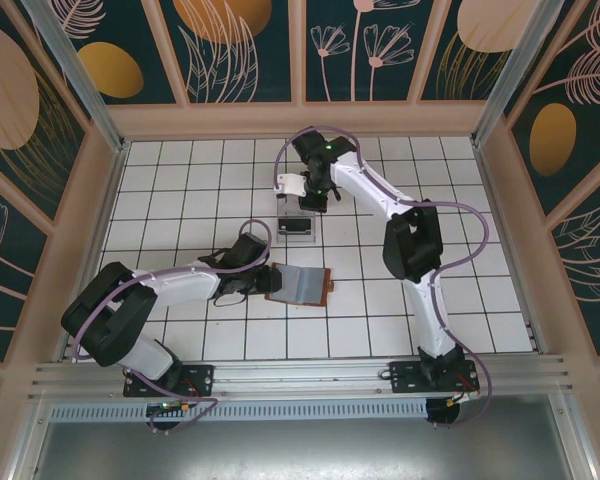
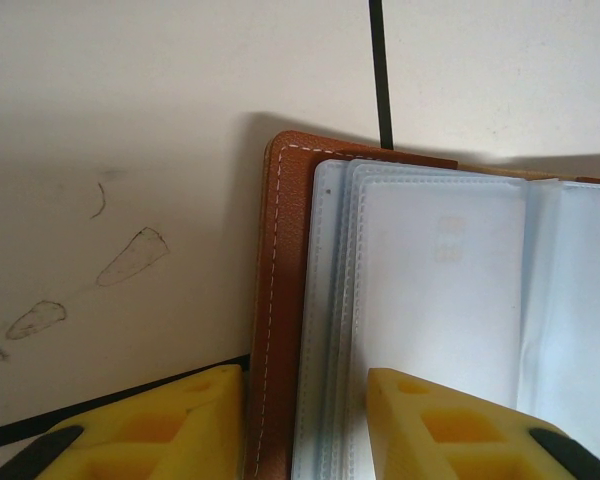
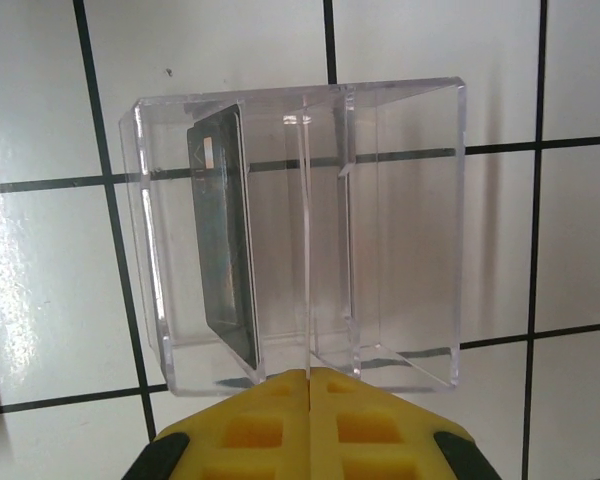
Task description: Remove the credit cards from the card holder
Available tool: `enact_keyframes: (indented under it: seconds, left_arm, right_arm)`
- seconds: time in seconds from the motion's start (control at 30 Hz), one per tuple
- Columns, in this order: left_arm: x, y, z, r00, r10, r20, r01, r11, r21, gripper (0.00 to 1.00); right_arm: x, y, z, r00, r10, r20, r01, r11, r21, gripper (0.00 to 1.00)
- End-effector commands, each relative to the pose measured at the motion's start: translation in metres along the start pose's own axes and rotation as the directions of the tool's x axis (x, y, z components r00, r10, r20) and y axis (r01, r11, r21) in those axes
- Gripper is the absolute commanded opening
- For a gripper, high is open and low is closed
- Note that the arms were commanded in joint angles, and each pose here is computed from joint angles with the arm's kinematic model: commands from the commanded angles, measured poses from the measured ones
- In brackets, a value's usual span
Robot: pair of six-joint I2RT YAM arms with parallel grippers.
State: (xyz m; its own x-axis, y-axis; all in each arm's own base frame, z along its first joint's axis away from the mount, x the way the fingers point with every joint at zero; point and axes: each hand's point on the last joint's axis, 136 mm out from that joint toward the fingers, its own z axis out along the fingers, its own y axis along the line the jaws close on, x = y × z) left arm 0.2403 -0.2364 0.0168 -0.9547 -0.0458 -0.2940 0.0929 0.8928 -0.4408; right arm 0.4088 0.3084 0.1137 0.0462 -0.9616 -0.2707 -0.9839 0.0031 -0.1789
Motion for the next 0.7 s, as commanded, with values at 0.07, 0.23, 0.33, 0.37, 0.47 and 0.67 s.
enact_keyframes:
  seconds: [0.07, 0.23, 0.33, 0.37, 0.47, 0.67]
  left_arm:
    - [0.041, 0.027, 0.002, 0.989, -0.049, -0.139, 0.036, 0.995, -0.092, 0.39]
    - [0.043, 0.029, 0.002, 0.989, -0.049, -0.143, 0.036, 0.995, -0.096, 0.39]
    - [0.045, 0.031, 0.001, 0.989, -0.056, -0.140, 0.042, 0.994, -0.099, 0.39]
    - [0.046, 0.032, 0.000, 0.988, -0.057, -0.141, 0.043, 0.994, -0.099, 0.39]
    - [0.047, 0.032, 0.000, 0.988, -0.059, -0.139, 0.046, 0.994, -0.098, 0.39]
    - [0.048, 0.034, -0.003, 0.989, -0.064, -0.130, 0.051, 0.994, -0.098, 0.40]
  right_arm:
    - [0.005, 0.002, 0.008, 0.999, -0.014, -0.030, 0.012, 0.999, -0.039, 0.00]
    - [0.006, 0.005, 0.017, 0.999, -0.022, -0.045, 0.019, 0.998, -0.058, 0.00]
    - [0.006, 0.006, 0.019, 0.999, -0.022, -0.050, 0.019, 0.998, -0.062, 0.00]
    - [0.005, 0.006, 0.020, 0.999, -0.021, -0.047, 0.018, 0.998, -0.061, 0.00]
    - [0.004, 0.005, 0.022, 0.998, -0.026, -0.049, 0.023, 0.998, -0.052, 0.09]
    - [0.000, -0.002, 0.020, 0.998, -0.033, -0.053, 0.033, 0.999, -0.016, 0.17]
